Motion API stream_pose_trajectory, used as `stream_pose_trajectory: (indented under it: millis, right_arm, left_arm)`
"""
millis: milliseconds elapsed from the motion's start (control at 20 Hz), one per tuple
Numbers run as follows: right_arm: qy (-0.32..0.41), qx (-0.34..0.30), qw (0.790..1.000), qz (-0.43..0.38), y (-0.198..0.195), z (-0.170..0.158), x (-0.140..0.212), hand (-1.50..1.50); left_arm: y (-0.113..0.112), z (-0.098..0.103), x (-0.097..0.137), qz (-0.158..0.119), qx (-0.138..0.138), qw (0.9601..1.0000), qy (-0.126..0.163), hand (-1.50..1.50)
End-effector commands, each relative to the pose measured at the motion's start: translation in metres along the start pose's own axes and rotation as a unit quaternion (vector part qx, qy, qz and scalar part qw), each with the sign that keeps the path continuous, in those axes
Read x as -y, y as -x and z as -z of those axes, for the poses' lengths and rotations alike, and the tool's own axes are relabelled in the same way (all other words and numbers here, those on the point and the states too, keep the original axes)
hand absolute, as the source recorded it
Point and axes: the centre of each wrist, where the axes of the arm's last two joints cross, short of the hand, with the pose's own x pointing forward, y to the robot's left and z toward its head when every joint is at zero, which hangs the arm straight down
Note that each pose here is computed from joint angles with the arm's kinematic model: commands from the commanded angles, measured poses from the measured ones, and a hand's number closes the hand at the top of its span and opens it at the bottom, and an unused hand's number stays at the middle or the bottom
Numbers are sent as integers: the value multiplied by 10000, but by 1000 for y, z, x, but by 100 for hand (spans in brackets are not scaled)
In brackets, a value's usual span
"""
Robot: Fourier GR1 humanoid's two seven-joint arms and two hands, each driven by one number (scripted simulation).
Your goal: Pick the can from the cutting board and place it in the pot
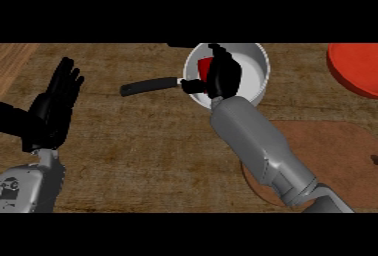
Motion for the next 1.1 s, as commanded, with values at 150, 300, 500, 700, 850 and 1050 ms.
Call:
stream_pose_trajectory:
  millis: [150, 300, 500, 700, 850, 1050]
  right_arm:
    - [274, 328, 9838, 1740, 7, -1, 10, -150]
    - [421, 355, 9710, 2328, 11, 3, 17, -150]
    - [418, 283, 9533, 2979, 21, 11, 26, -150]
    - [373, 286, 9481, 3146, 50, 7, 19, -150]
    - [77, 344, 9472, 3186, 82, 16, 43, -150]
    - [15, 474, 9444, 3255, 94, 16, 66, -150]
  left_arm:
    - [0, 8, 8, -18, -41, 10000, -20, 0]
    - [-7, -1, 12, -26, 18, 10000, -29, 0]
    - [12, -8, -19, -9, -85, 9998, -171, 0]
    - [5, -10, -11, 32, -44, 9997, -229, 0]
    - [9, -16, -25, 64, -170, 9994, -284, 0]
    - [-9, -22, -27, 31, -249, 9990, -373, 0]
